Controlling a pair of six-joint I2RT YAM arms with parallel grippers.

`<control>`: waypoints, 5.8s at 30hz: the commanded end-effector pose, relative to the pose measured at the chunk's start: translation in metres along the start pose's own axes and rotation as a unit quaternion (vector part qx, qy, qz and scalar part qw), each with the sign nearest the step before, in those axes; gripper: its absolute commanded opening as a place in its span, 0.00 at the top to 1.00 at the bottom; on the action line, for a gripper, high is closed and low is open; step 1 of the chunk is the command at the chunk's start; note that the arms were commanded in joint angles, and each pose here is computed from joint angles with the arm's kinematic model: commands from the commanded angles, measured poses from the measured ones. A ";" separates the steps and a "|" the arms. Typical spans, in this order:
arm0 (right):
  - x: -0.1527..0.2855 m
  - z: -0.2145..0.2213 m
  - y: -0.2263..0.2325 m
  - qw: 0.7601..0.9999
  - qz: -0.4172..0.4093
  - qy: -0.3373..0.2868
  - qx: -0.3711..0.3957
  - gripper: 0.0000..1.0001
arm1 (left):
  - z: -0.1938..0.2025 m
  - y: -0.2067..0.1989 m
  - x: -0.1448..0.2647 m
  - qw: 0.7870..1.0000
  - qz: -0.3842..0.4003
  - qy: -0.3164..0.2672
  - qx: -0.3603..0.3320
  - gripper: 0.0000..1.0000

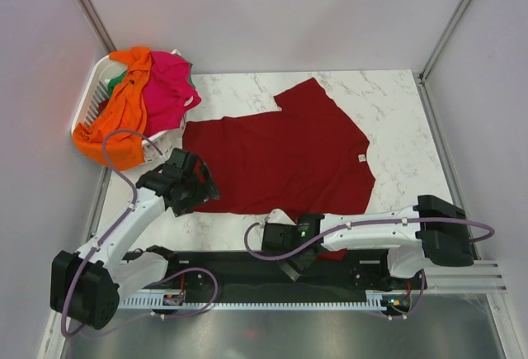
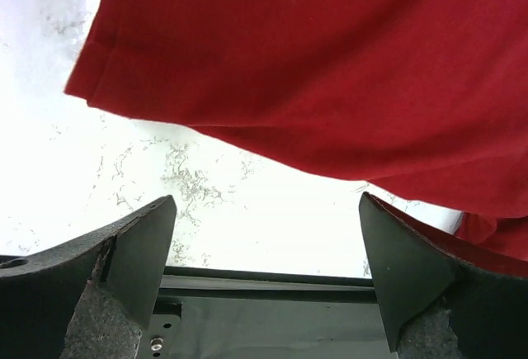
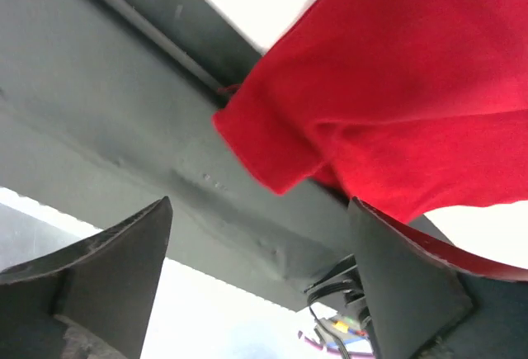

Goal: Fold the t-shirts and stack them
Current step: Flatten the tshirt out

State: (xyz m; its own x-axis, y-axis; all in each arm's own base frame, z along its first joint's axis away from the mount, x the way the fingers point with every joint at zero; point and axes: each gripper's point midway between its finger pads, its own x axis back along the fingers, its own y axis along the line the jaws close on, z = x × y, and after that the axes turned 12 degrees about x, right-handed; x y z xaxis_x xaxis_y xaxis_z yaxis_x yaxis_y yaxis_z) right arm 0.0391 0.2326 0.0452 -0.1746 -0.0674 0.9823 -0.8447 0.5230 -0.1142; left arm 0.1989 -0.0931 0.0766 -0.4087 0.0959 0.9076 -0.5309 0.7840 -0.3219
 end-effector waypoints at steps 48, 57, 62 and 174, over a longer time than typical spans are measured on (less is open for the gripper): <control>-0.140 -0.093 -0.622 0.748 0.047 -0.249 -0.613 0.18 | -0.219 -0.168 -0.113 0.986 -0.011 -0.128 -0.108 0.07; -0.127 -0.122 -0.642 0.740 -0.018 -0.343 -0.578 0.11 | -0.217 -0.195 -0.103 0.983 0.017 -0.133 -0.127 0.07; -0.063 -0.162 -0.630 0.766 -0.034 -0.395 -0.507 0.04 | -0.204 -0.198 -0.064 0.979 0.023 -0.151 -0.133 0.07; -0.012 0.076 -0.085 0.891 -0.046 -0.010 -0.452 0.20 | -0.121 -0.082 -0.103 0.991 -0.005 -0.132 -0.019 0.98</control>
State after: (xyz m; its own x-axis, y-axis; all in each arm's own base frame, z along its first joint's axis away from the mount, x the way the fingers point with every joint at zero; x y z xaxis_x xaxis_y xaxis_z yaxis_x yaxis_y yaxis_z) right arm 0.0878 0.1328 0.0456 -0.1712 -0.2095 0.9627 -0.1541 0.9708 0.1839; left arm 0.3581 -0.0921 0.0257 -0.5214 -0.0696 0.8505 -0.5210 0.8153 -0.2526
